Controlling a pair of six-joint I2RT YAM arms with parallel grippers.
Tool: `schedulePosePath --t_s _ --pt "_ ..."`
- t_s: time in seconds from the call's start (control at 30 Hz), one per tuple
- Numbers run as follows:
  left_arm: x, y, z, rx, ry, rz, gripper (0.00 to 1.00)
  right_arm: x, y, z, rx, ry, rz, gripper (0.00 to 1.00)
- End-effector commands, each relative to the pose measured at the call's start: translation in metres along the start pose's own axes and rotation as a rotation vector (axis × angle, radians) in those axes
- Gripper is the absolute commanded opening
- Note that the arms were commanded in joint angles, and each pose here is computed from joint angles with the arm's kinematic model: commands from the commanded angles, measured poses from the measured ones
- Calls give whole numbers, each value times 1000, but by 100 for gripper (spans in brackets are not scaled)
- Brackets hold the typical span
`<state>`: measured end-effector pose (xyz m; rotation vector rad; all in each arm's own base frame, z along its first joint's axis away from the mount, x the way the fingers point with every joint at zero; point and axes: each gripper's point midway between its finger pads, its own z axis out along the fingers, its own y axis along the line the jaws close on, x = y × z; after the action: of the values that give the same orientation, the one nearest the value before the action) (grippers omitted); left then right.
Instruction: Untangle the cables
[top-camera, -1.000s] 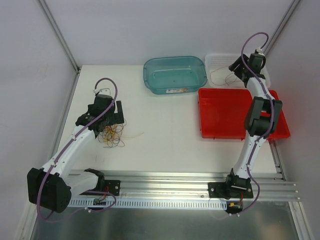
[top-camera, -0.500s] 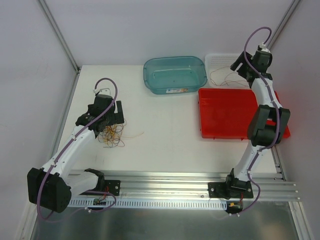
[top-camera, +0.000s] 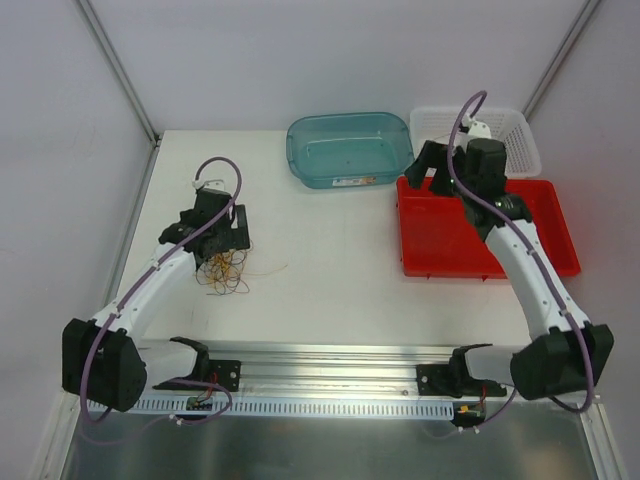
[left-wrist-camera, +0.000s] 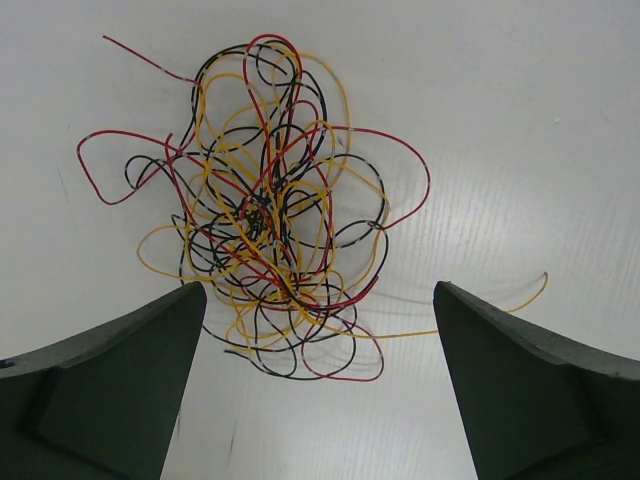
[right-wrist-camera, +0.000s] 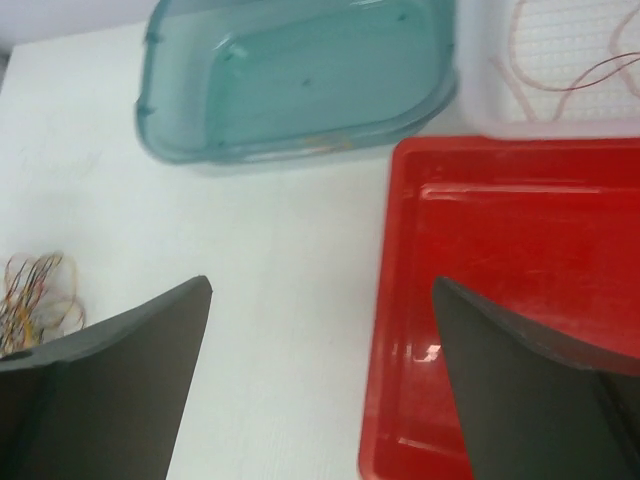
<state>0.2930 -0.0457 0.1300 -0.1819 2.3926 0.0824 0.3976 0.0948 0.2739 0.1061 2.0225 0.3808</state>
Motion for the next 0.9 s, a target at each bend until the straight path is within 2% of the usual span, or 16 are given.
schedulePosePath --t_s 0.0,0.17,0.27,0.3,0.33,0.43,0.53,0.7,0.77,0.87 --pt "2 6 8 -45 38 -13 99 37 21 -37 -41 65 -60 97" --pt "16 3 29 -77 134 16 98 81 60 -79 -184 98 -76 97" --pt "32 -6 51 -74 240 27 90 121 85 -93 -260 160 -105 97" --pt "39 -16 54 -29 280 24 87 138 86 -93 -272 192 -112 97" --pt "44 -24 56 6 312 20 78 141 88 -91 -264 181 -113 97" --pt "60 -56 55 123 384 74 63 164 99 -97 -300 212 -146 97" --pt "73 -98 37 248 384 242 56 179 103 -100 -316 218 -158 97" --pt "85 -148 -12 509 326 418 56 184 96 -101 -298 188 -117 97" --pt "81 -155 -30 579 265 444 57 187 94 -99 -285 200 -121 97" --pt "73 -147 -37 555 210 412 62 195 94 -93 -271 229 -122 98"
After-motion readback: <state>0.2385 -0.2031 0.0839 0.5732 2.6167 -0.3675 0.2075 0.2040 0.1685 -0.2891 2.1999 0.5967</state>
